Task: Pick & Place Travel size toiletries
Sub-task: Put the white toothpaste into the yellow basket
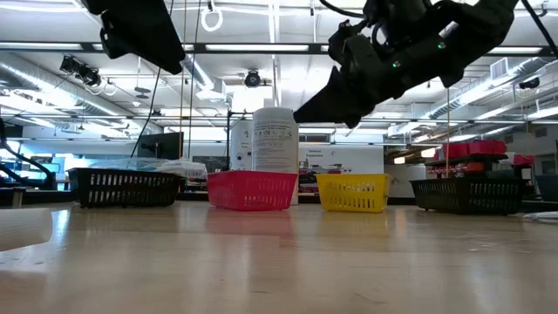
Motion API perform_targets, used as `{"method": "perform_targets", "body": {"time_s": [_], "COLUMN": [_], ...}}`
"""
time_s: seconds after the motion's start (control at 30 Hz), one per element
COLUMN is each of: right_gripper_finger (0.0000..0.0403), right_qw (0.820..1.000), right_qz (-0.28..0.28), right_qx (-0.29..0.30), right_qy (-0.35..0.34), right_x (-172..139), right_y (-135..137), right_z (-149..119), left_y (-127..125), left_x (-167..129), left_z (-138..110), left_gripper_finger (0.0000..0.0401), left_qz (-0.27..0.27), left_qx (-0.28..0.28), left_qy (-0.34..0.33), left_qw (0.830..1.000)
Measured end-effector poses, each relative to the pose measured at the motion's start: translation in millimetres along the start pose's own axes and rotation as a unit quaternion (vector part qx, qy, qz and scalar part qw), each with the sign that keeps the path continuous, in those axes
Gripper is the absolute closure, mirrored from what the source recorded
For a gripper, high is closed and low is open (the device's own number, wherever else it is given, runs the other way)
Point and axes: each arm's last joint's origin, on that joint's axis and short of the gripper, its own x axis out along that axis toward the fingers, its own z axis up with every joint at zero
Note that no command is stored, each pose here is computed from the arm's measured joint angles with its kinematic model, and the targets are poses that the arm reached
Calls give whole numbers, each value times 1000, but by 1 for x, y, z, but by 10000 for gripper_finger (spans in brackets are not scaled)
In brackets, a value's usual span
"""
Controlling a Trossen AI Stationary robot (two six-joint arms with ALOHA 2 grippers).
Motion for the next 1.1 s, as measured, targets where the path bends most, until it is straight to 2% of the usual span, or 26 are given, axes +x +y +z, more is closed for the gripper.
{"method": "perform_targets", "body": {"time_s": [0.13, 0.23, 0.43, 0.63, 0.87, 0.97, 1.1], "right_gripper_finger": [353, 353, 353, 353, 353, 353, 353], "right_qw": [999, 999, 998, 997, 992, 989, 987], "right_qz": [0, 6, 18, 57, 112, 134, 151], "right_qx": [11, -6, -26, -28, -15, -21, -28], "right_qy": [-33, -54, -50, -53, -52, -54, -52], "right_x": [0, -1, -1, -1, -2, -4, -6], "right_y": [0, 1, 2, 4, 12, 23, 36], "right_z": [6, 10, 10, 11, 11, 10, 8], "left_y": [-2, -4, -11, -22, -50, -64, -75], "left_x": [-2, -3, -10, -16, 14, 27, 40], "left_z": [-2, -5, -13, -27, -57, -68, -81], "left_gripper_finger": [279, 279, 279, 278, 247, 226, 198], "left_qz": [-5, -9, -28, -56, -68, -94, -116], "left_qx": [-19, -34, -48, -47, -13, 5, -5], "left_qy": [2, 3, 15, 41, 65, 67, 82], "left_qw": [1000, 999, 998, 996, 996, 993, 990]}}
